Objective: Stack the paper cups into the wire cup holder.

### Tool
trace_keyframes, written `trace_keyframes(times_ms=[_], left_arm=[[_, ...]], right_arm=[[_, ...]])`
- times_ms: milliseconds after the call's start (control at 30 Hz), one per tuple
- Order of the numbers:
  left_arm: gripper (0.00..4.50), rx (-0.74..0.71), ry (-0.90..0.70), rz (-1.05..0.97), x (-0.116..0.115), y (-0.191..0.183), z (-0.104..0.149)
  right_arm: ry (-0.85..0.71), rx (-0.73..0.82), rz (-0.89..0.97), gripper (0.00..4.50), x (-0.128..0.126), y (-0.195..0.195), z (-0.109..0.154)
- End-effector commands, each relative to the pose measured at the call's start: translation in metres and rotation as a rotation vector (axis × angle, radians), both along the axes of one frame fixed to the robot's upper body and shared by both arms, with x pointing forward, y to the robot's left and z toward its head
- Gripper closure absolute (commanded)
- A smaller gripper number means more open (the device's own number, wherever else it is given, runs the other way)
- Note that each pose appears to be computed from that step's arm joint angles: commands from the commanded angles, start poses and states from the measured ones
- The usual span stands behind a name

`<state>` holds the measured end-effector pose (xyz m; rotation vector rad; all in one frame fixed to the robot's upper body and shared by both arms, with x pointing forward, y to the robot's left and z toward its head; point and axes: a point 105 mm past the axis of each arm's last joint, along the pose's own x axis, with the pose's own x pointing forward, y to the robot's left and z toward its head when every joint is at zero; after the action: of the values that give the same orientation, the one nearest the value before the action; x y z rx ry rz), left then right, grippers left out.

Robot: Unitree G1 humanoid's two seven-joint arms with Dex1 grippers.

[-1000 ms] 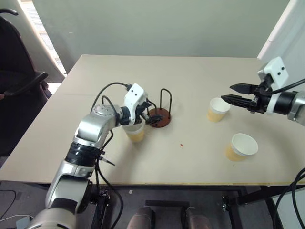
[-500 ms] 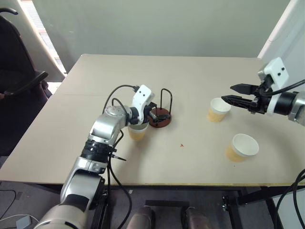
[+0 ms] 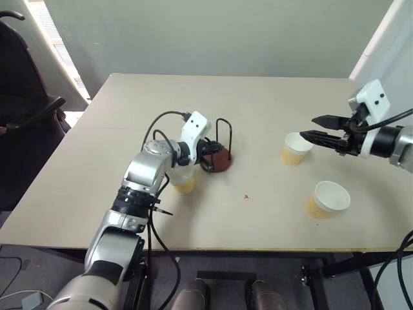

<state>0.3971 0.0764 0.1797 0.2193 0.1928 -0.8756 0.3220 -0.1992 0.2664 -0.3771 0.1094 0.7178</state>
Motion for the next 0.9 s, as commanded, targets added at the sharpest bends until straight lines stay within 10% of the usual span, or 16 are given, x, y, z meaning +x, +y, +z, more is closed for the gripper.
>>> trace_keyframes(times_ms=[33, 900], left_arm=[[4.43, -0.016, -0.085, -0.02, -0.005, 0.001, 0.023], [4.43, 0.105, 0.01, -0.718, -0.081, -0.042, 0.017]], right_arm=[[-0.078, 0.0, 0.005, 1.84, -0.005, 0.001, 0.017], [0.05, -0.116, 0.061, 1.84, -0.074, -0.013, 0.023]])
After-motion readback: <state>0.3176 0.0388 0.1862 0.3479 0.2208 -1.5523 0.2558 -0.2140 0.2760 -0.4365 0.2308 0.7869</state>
